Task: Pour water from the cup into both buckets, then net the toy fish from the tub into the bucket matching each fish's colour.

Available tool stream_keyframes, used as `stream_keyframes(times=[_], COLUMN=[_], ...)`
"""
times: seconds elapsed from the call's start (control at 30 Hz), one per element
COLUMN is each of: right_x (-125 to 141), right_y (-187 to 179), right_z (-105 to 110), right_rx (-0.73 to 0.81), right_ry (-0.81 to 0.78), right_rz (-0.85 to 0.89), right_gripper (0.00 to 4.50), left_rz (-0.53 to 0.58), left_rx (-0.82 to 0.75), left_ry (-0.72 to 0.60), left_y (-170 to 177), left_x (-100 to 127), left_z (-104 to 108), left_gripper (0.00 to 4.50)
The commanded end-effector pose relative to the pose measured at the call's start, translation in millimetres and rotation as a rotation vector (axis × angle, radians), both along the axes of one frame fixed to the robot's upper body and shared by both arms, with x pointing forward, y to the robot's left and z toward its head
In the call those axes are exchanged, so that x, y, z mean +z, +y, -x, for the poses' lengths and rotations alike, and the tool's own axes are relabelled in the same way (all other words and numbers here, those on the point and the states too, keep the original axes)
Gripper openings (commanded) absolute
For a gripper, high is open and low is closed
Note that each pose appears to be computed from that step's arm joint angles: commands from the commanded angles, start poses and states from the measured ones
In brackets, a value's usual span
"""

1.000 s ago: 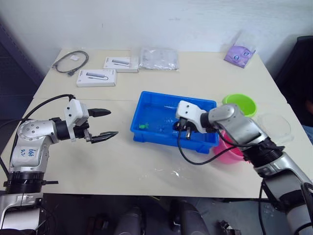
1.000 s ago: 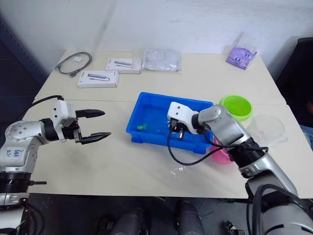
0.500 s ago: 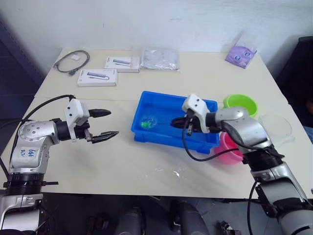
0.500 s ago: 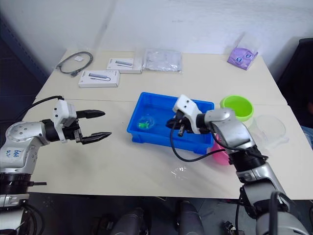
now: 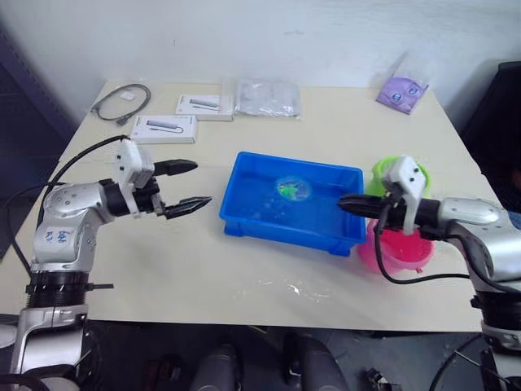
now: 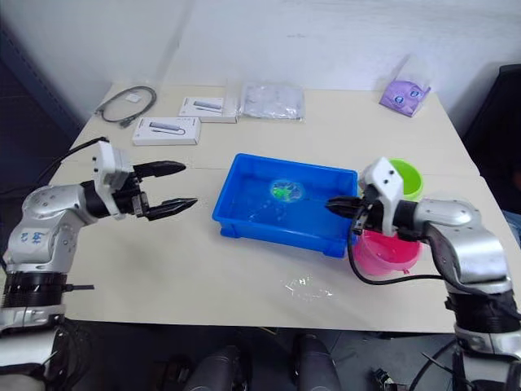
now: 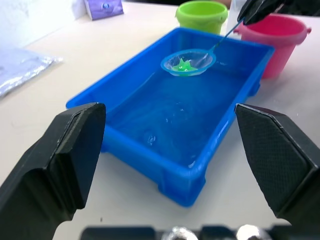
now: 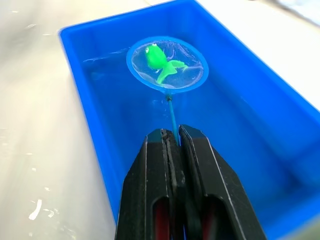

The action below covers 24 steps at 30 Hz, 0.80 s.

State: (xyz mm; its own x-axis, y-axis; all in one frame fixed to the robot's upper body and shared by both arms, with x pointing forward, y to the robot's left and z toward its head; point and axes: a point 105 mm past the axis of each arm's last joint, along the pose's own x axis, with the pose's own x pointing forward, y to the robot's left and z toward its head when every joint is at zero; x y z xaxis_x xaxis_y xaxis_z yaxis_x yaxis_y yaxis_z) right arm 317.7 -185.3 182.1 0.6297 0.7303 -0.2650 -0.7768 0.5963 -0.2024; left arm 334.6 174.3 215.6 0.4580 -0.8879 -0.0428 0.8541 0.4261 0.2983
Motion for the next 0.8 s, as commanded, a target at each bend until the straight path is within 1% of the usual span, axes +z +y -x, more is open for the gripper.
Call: stream_keyframes(times=[0.03,0.1,0.2,0.33,0.47,0.53,0.57,0.6,0.67,0.77,0.8], right_x=[20.6,23.2,33.4,45.7,50.8,51.1,51.8,51.2,50.2,42.2,40.4], right_y=[-10.4,-16.9,-36.1,-71.6,-97.8,-123.0,-136.9,-145.5,-151.9,-168.6,-171.4], right_z=[6.3,8.7,15.8,26.1,29.2,27.6,24.3,22.3,19.6,15.9,15.1], right_rx=[-0.034,-0.058,-0.125,-0.232,-0.309,-0.372,-0.433,-0.459,-0.472,-0.504,-0.504], right_ry=[-0.128,-0.163,-0.227,-0.296,-0.345,-0.419,-0.452,-0.480,-0.509,-0.578,-0.593], right_rz=[-0.003,0.002,0.002,0.049,0.115,0.254,0.302,0.351,0.391,0.585,0.625], right_gripper=[0.00,0.00,0.00,0.00,0.00,0.00,0.00,0.00,0.00,0.00,0.00], left_rz=[0.010,0.015,0.041,0.037,0.037,0.041,0.046,0.050,0.055,0.065,0.070], left_rx=[-0.050,-0.062,-0.098,-0.143,-0.158,-0.172,-0.189,-0.215,-0.243,-0.257,-0.255], left_ry=[-0.035,-0.043,-0.052,-0.040,-0.033,-0.026,-0.023,-0.019,-0.015,-0.028,-0.032], left_y=[-13.6,-19.6,-33.8,-45.2,-48.3,-53.1,-57.4,-62.3,-67.0,-72.8,-73.5], left_x=[8.9,9.9,13.2,6.8,3.7,0.9,-0.9,-2.7,-4.3,-5.9,-5.6], left_z=[-0.6,-4.5,-9.4,-9.1,-8.8,-8.6,-6.7,-2.9,1.7,7.0,7.2], left_gripper=[4.41,4.41,4.41,4.41,4.41,4.41,4.41,4.41,4.41,4.41,4.41])
